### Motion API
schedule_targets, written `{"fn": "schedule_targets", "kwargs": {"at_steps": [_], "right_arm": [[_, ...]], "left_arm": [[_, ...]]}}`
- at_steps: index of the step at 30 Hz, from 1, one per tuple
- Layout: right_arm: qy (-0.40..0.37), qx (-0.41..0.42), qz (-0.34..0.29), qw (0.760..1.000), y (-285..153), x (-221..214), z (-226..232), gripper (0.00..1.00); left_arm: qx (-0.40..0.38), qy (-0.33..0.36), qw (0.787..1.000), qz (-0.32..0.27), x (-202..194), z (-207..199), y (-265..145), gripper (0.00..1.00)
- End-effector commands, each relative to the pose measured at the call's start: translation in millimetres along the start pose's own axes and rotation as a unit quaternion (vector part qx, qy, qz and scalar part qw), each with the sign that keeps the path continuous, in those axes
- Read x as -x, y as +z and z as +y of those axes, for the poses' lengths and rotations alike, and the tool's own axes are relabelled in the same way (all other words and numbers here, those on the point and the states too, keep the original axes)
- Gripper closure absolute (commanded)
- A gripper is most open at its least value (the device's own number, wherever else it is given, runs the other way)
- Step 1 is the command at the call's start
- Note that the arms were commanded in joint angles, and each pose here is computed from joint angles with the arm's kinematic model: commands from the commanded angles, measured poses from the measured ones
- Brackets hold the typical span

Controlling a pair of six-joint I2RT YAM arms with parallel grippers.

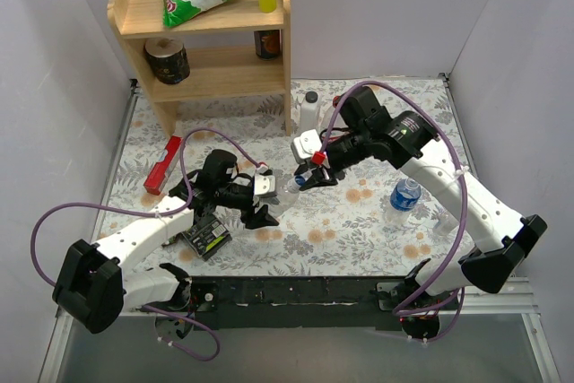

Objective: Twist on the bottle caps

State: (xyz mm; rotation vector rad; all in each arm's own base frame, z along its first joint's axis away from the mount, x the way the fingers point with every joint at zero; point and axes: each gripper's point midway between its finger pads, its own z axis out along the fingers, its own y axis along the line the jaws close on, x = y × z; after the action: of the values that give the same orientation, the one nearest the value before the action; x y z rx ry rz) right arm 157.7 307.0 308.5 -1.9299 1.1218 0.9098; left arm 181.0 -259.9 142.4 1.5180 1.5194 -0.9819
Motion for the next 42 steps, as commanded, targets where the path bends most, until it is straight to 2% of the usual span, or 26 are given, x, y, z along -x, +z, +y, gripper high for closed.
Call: {"fn": "schedule_targets", "kwargs": {"at_steps": [1, 6, 11, 16, 19, 21, 23, 25, 30, 36, 42], "right_arm": [[-0.006, 0.01, 0.0, 1.0, 6.5, -3.0, 6.2, 0.85], [0.006, 0.003, 0.005, 1.0, 9.3, -7.0, 2.9, 0.85], [0.059, 0.005, 0.013, 0.998, 17.9, -17.0, 1.1, 0.86], [0.197, 0.003, 0.017, 0.98, 29.2, -16.8, -8.2, 0.87], [0.243, -0.001, 0.013, 0.97, 35.9, -12.9, -19.4, 0.88], [0.323, -0.018, 0.039, 0.945, 43.6, -24.7, -27.8, 0.89], [0.353, -0.048, 0.049, 0.933, 43.7, -30.8, -34.6, 0.9], [0.366, -0.062, 0.051, 0.927, 45.9, -34.4, -38.0, 0.91], [0.416, -0.093, 0.07, 0.902, 49.3, -48.1, -43.4, 0.92], [0.422, -0.112, 0.073, 0.897, 50.0, -50.1, -53.1, 0.95], [0.401, -0.099, 0.076, 0.908, 50.1, -50.1, -51.5, 0.95]], "left_arm": [[0.009, 0.035, 0.999, -0.04, 32.1, 3.5, -5.4, 1.0], [0.026, 0.038, 0.998, -0.053, 34.6, 4.3, -7.7, 1.0], [0.074, 0.054, 0.993, -0.071, 43.6, 17.9, -12.1, 1.0], [0.152, 0.063, 0.982, -0.087, 53.9, 43.6, -20.2, 1.0], [0.181, 0.064, 0.977, -0.088, 54.3, 51.4, -21.9, 1.0], [0.203, 0.058, 0.974, -0.082, 50.9, 56.6, -22.7, 1.0], [0.219, 0.03, 0.971, -0.094, 54.2, 60.4, -24.2, 1.0], [0.246, -0.003, 0.963, -0.105, 56.3, 68.3, -28.0, 1.0], [0.231, -0.063, 0.961, -0.139, 63.4, 58.4, -26.8, 1.0], [0.196, -0.064, 0.967, -0.148, 62.9, 44.2, -21.9, 1.0], [0.194, -0.016, 0.975, -0.106, 44.4, 44.8, -18.5, 1.0]]}}
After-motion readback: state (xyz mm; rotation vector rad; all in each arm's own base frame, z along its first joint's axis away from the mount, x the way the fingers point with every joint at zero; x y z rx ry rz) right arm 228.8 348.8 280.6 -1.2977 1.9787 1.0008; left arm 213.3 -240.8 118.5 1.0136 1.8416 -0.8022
